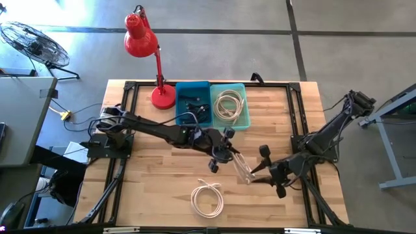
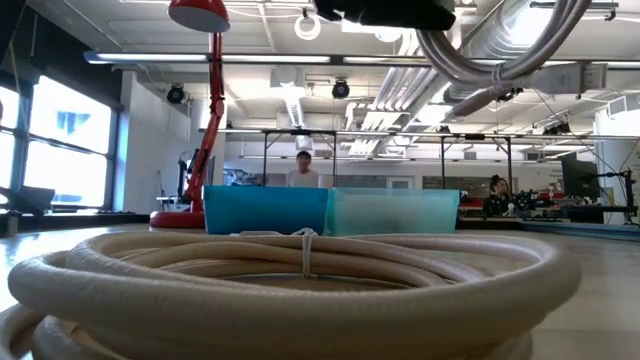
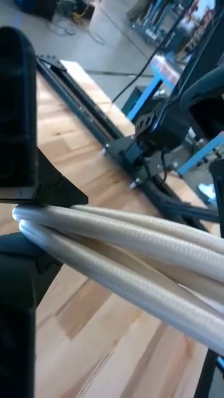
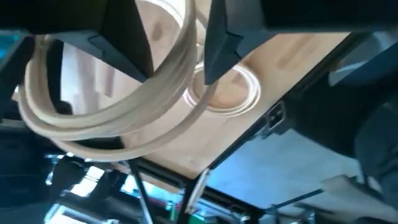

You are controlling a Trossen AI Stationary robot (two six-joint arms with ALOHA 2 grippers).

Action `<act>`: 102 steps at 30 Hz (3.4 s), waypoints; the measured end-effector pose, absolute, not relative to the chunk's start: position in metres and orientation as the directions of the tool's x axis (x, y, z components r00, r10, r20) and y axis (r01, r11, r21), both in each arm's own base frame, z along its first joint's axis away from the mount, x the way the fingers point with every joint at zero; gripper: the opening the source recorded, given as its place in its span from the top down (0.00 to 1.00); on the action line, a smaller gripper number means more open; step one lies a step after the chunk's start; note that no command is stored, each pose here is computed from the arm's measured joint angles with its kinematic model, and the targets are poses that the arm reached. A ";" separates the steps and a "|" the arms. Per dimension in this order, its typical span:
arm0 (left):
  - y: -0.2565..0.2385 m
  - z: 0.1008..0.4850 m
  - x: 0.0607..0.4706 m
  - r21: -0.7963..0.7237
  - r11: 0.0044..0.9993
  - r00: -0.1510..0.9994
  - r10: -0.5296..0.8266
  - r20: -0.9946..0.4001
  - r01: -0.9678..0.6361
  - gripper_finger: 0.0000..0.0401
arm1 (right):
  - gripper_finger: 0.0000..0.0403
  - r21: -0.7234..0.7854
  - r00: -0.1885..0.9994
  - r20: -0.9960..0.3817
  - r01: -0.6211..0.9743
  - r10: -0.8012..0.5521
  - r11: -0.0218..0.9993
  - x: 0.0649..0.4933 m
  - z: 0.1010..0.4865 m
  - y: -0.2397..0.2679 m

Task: Pick & Place USB Port
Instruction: Put the brown HDMI cable into the green bin

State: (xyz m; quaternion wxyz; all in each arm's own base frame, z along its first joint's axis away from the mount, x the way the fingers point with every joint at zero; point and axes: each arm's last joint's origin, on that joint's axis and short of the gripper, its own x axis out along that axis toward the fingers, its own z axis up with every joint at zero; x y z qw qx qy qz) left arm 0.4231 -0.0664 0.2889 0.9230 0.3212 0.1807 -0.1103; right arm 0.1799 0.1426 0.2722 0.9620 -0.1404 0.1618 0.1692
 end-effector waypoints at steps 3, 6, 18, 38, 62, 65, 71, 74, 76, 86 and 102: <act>-0.071 0.287 0.420 0.554 0.763 0.897 -0.077 -0.435 0.334 0.92 | 0.64 -0.218 0.879 -0.364 -0.402 0.308 0.890 0.177 0.272 0.146; -0.075 0.289 0.413 0.589 0.749 0.885 0.008 -0.466 0.303 0.92 | 0.63 -0.250 0.898 -0.347 -0.367 0.272 0.896 0.175 0.274 0.146; -0.068 0.313 0.346 0.901 0.434 0.523 0.767 -0.372 0.003 0.92 | 0.64 -0.225 0.967 -0.253 -0.090 0.031 0.970 0.152 0.294 0.124; 0.083 0.316 0.376 0.719 0.664 0.571 0.677 -0.464 -0.203 0.92 | 0.64 -0.273 0.950 -0.274 0.075 -0.152 0.959 0.144 0.290 0.110; 0.137 0.228 0.419 0.548 0.823 0.633 0.505 -0.587 -0.148 0.55 | 0.64 -0.252 0.925 -0.344 0.076 -0.163 0.965 0.140 0.281 0.108; 0.131 0.230 0.421 0.552 0.823 0.641 0.496 -0.586 -0.132 0.46 | 0.64 -0.249 0.925 -0.344 0.077 -0.163 0.965 0.140 0.281 0.108; 0.111 0.251 0.433 0.583 0.805 0.689 0.483 -0.541 -0.107 0.38 | 0.64 -0.244 0.925 -0.346 0.074 -0.159 0.967 0.140 0.281 0.108; 0.095 0.263 0.438 0.584 0.809 0.704 0.457 -0.543 -0.075 0.37 | 0.64 -0.242 0.925 -0.349 0.068 -0.152 0.968 0.140 0.281 0.108; 0.084 0.269 0.440 0.582 0.812 0.701 0.439 -0.563 -0.042 0.37 | 0.64 -0.240 0.925 -0.351 0.064 -0.148 0.969 0.140 0.281 0.108; 0.050 0.261 0.432 0.532 0.844 0.602 0.391 -0.696 0.067 0.37 | 0.64 -0.174 0.912 -0.386 0.077 -0.140 0.982 0.139 0.277 0.107; -0.045 0.345 0.362 0.255 0.924 0.689 -0.011 -0.725 0.284 0.37 | 0.64 -0.210 0.901 -0.402 0.082 -0.163 0.974 0.137 0.274 0.105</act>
